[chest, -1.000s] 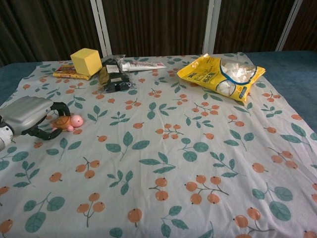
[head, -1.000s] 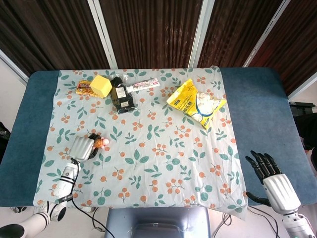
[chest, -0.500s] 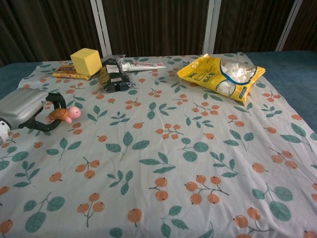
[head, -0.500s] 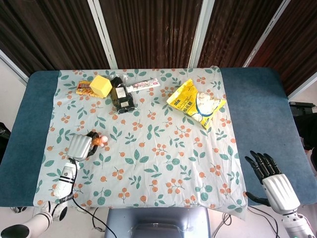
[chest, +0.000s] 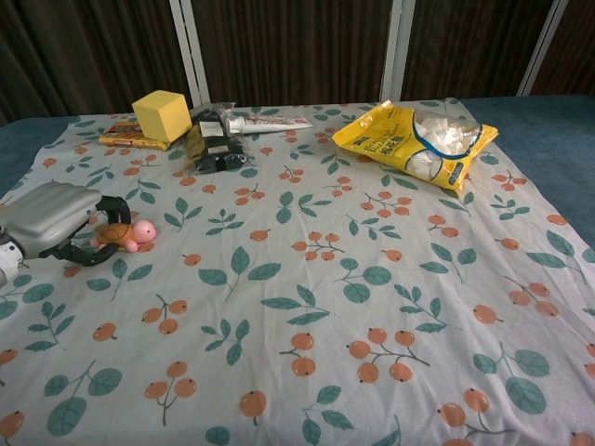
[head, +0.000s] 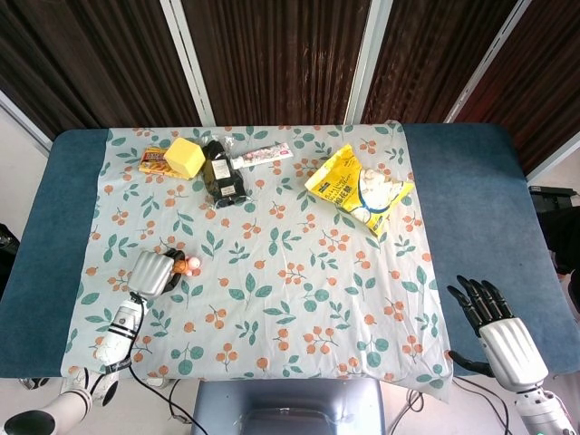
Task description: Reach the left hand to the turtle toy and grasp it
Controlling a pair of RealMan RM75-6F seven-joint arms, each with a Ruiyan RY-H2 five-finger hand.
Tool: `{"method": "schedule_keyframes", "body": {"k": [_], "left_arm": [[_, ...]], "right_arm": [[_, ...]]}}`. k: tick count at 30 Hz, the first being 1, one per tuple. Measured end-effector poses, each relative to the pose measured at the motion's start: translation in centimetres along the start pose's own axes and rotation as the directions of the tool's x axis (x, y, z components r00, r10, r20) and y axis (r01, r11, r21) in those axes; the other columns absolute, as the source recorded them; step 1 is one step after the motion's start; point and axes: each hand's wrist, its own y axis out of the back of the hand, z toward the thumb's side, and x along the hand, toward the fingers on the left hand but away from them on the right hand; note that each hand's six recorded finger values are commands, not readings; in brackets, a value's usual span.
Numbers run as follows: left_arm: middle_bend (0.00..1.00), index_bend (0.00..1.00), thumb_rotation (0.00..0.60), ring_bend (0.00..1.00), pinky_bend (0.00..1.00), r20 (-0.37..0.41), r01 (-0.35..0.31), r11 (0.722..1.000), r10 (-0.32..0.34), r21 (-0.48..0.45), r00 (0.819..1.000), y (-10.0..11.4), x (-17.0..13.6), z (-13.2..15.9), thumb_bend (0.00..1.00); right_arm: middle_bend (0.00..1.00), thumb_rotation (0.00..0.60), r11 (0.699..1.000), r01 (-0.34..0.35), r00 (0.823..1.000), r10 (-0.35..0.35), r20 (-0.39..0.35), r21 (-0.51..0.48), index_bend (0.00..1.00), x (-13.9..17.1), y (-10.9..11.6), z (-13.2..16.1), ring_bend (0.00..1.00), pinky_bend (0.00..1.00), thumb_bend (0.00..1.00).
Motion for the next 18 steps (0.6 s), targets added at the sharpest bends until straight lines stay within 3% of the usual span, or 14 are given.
{"method": "schedule_keyframes", "body": {"k": [2,9,14,18], "left_arm": [[0.11,0.03,0.6,0.91,1.0,0.002,0.009,1.0,-0.009,-0.007,1.0,-0.1,-0.02,0.04,0.42],[0.06,0.03,0.6,0.9,1.0,0.017,0.017,1.0,-0.016,-0.027,1.0,0.29,-0.28,0.41,0.41],[0.12,0.08,0.6,0.9,1.0,0.019,0.009,1.0,-0.009,-0.029,1.0,0.68,-0.38,0.49,0.41],[0.24,0.2,0.6,0.9,1.0,0.008,0.019,0.999,-0.019,-0.027,1.0,0.5,-0.25,0.34,0.41]], "right_arm": [[0.0,0.6,1.0,0.002,1.0,-0.002,0.0,0.0,0.0,0.02,0.04,-0.02,0.0,0.0,0.13],[0.0,0.6,1.0,0.0,1.0,0.0,0.0,0.0,0.0,0.02,0.02,0.03,0.0,0.0,0.13],[0.0,0.6,1.0,0.001,1.0,-0.001,0.0,-0.001,0.0,0.04,0.07,0.02,0.0,0.0,0.13],[0.0,0.6,1.0,0.002,1.0,-0.002,-0.001,-0.002,0.0,0.04,0.1,0.03,0.0,0.0,0.13]]}}
